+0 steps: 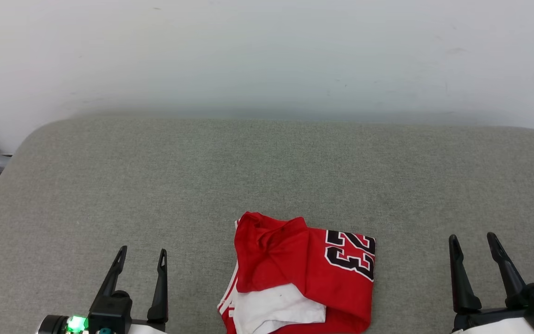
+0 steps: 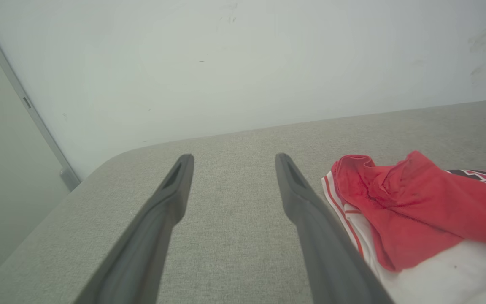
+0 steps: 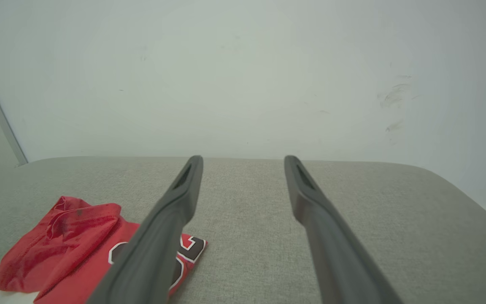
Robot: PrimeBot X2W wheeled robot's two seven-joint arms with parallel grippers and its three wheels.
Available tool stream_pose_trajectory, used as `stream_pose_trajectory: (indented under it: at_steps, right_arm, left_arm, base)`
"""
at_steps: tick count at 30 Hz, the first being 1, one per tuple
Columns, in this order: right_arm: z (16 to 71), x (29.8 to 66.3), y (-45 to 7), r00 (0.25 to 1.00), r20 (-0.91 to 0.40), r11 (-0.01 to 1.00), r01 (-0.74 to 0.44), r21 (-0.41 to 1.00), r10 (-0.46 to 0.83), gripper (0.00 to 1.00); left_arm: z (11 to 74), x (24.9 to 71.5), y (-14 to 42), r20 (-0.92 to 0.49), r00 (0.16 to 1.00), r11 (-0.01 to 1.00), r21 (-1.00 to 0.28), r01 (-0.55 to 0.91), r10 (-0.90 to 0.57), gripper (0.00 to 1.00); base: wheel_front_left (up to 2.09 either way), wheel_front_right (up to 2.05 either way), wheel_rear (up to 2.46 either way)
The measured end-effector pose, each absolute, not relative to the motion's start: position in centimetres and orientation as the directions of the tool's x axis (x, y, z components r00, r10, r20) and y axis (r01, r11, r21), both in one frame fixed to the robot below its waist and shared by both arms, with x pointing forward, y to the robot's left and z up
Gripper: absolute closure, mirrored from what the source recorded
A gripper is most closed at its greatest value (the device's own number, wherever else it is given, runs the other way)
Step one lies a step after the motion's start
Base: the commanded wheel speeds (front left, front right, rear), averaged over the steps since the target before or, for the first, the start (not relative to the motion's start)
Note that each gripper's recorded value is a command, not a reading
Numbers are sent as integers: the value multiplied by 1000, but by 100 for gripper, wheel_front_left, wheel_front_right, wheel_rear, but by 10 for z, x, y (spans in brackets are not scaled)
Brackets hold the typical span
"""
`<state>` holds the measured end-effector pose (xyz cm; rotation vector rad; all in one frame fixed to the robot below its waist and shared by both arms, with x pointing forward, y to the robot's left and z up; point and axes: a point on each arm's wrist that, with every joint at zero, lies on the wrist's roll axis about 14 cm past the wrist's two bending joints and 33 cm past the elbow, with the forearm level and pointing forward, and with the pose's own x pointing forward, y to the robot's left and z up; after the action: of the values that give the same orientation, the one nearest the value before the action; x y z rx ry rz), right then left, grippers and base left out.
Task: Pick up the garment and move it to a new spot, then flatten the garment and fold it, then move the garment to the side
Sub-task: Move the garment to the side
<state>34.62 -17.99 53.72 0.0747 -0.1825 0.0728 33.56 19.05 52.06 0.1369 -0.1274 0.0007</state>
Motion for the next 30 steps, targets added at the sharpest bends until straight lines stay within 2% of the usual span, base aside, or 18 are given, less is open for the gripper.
stream_pose_trajectory:
  at_steps: [11, 15, 19, 23, 26, 30]
  right_arm:
    - [539, 350, -176, 979, 188, 993, -91, 76, 75, 0]
    - [563, 372, -165, 965, 236, 990, -130, 53, 114, 0]
    - [597, 401, -147, 947, 246, 977, -215, 7, 206, 0]
    - [610, 422, -119, 934, 148, 945, -324, -40, 326, 0]
    - [597, 431, -100, 917, -2, 915, -399, -61, 400, 0]
    - [565, 440, -95, 883, -204, 896, -440, -51, 422, 0]
  left_arm:
    - [521, 333, 193, 129, 992, 991, 134, -20, 3, 0]
    - [519, 332, 195, 122, 992, 991, 131, -23, 7, 0]
    - [518, 334, 196, 117, 993, 991, 130, -25, 10, 0]
    - [515, 333, 198, 107, 994, 991, 127, -32, 18, 0]
    - [512, 334, 199, 97, 995, 992, 123, -36, 24, 0]
    - [510, 336, 200, 91, 995, 992, 121, -41, 30, 0]
  base:
    - [0, 0, 0]
    - [0, 0, 0]
    - [0, 0, 0]
    - [0, 0, 0]
    - [0, 0, 0]
    - [0, 0, 0]
